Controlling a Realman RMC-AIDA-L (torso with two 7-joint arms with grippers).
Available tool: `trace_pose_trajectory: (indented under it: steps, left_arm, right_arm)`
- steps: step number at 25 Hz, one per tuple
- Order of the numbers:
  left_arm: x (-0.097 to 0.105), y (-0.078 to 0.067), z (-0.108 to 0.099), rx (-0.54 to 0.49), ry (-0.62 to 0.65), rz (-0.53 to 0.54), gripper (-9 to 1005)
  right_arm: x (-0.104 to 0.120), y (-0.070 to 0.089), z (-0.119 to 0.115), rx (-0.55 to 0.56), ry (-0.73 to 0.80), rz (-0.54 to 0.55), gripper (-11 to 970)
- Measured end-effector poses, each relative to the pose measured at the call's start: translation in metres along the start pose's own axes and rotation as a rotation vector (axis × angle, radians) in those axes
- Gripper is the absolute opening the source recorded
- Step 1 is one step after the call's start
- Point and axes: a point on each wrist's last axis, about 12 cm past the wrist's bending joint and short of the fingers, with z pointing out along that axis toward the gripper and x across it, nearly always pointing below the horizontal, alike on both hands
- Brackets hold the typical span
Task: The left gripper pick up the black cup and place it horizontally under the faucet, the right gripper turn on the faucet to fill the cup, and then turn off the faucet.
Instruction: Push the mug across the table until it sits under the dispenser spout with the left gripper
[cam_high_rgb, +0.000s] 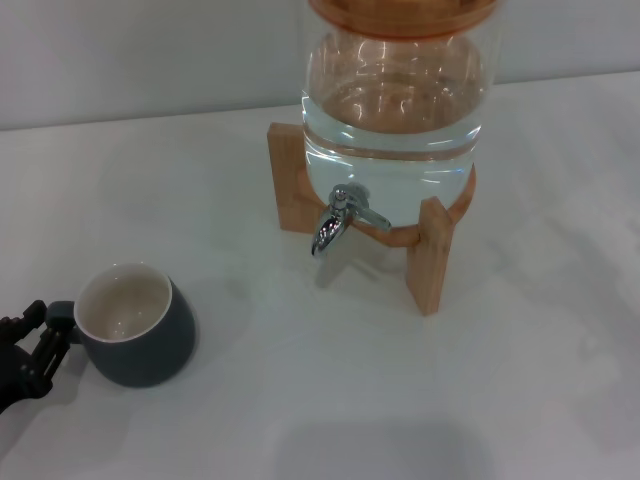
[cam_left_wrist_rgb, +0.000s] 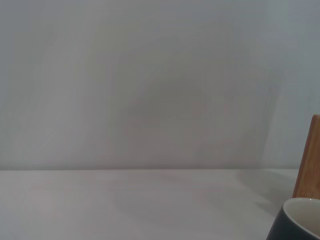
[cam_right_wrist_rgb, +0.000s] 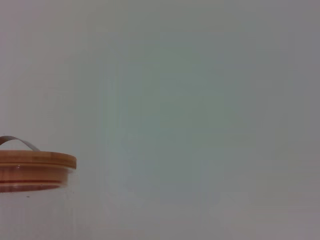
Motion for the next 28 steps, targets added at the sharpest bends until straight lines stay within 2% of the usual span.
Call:
trace_pose_trajectory:
  steps: [4, 12, 18, 23, 28]
  left_arm:
    - [-0.001, 0.001, 0.001, -0.002, 0.0, 0.001, 360]
    - [-0.002, 0.0, 0.005, 0.009, 0.01, 0.009, 323]
    - [-0.002, -0.001, 0.006, 0.017, 0.012, 0.014, 207]
    - [-0.005, -0.002, 0.01, 0.037, -0.005, 0.029, 162]
    - [-0.013, -0.005, 0.017, 0.069, -0.039, 0.054, 161]
  right_arm:
    - [0.0, 0.0, 0.002, -0.002, -0.002, 0.0, 822]
    - [0.001, -0.001, 0.006, 0.003, 0.001, -0.001, 822]
    - [0.001, -0.003, 0.01, 0.008, 0.004, -0.002, 819]
    - [0.002, -0.004, 0.011, 0.01, 0.01, -0.004, 818]
    - [0.002, -0.003, 0.012, 0.008, 0.009, -0.004, 818]
